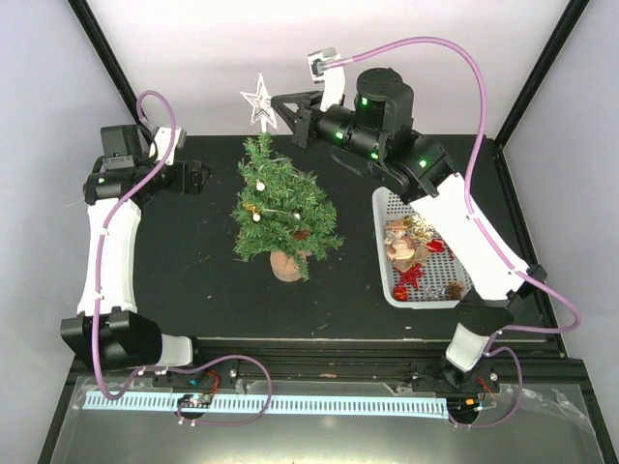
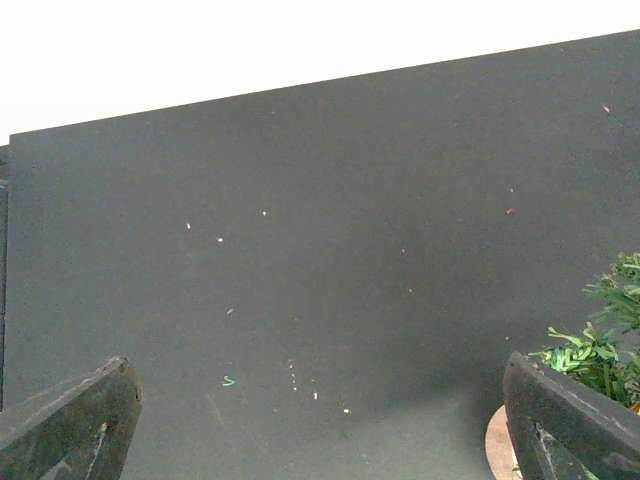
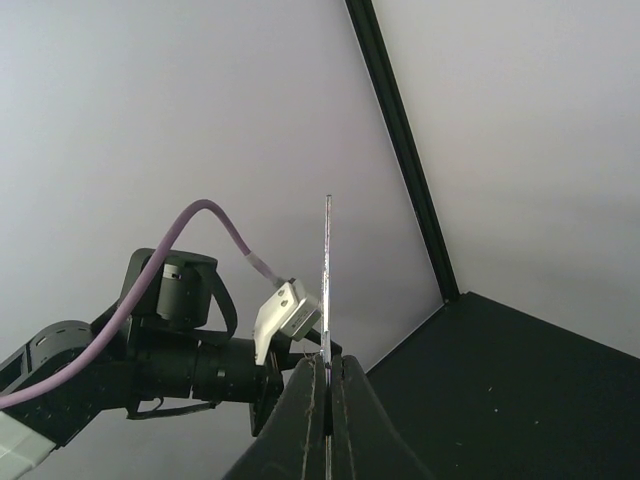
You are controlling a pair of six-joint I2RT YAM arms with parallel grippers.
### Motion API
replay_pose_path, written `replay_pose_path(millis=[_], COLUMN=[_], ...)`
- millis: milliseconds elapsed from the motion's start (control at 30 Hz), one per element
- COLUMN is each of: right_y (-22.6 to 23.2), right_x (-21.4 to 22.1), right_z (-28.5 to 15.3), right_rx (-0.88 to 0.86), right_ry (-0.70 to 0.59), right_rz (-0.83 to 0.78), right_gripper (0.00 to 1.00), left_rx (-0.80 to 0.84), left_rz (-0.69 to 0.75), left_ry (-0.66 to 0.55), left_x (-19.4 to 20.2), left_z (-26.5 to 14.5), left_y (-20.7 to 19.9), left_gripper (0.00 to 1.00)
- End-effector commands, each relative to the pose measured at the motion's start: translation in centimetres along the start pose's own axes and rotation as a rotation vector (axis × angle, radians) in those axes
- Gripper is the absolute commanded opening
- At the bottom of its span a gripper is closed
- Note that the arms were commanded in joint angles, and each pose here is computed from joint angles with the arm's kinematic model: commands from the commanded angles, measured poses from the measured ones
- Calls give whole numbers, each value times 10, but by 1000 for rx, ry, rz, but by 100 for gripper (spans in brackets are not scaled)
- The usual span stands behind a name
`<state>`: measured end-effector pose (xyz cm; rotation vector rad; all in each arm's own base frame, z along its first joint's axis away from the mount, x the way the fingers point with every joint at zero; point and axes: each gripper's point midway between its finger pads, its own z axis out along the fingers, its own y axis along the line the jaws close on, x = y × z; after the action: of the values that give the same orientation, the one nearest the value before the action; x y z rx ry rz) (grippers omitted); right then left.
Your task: Decorate the small christmas tree
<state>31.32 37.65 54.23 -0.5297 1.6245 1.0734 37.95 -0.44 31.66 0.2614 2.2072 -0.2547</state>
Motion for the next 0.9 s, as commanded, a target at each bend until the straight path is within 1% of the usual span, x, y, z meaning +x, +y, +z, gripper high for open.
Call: replay_pose_path(millis=[0, 500, 633, 767, 867], right_y=[13, 9, 7, 5, 4], right_x=[-10, 14, 19, 22, 22], right_z=[-12, -11, -9, -8, -7], right_rx=[-33, -24, -30, -29, -30], right_ry=[-34, -11, -10, -20, -32], right_rz=[-6, -62, -77, -98, -112], right_gripper=[1, 1, 4, 4, 6], left_rx=[-14, -9, -8, -5, -2], left_rz=[8, -5, -4, -5, -4], left_ry=[-33, -28, -28, -26, -24], left_x=[-10, -10, -11, -11, -11], left_z=[-1, 6, 8, 9, 10], left_y=[2, 3, 2, 1, 1], left_gripper=[99, 99, 99, 99, 99])
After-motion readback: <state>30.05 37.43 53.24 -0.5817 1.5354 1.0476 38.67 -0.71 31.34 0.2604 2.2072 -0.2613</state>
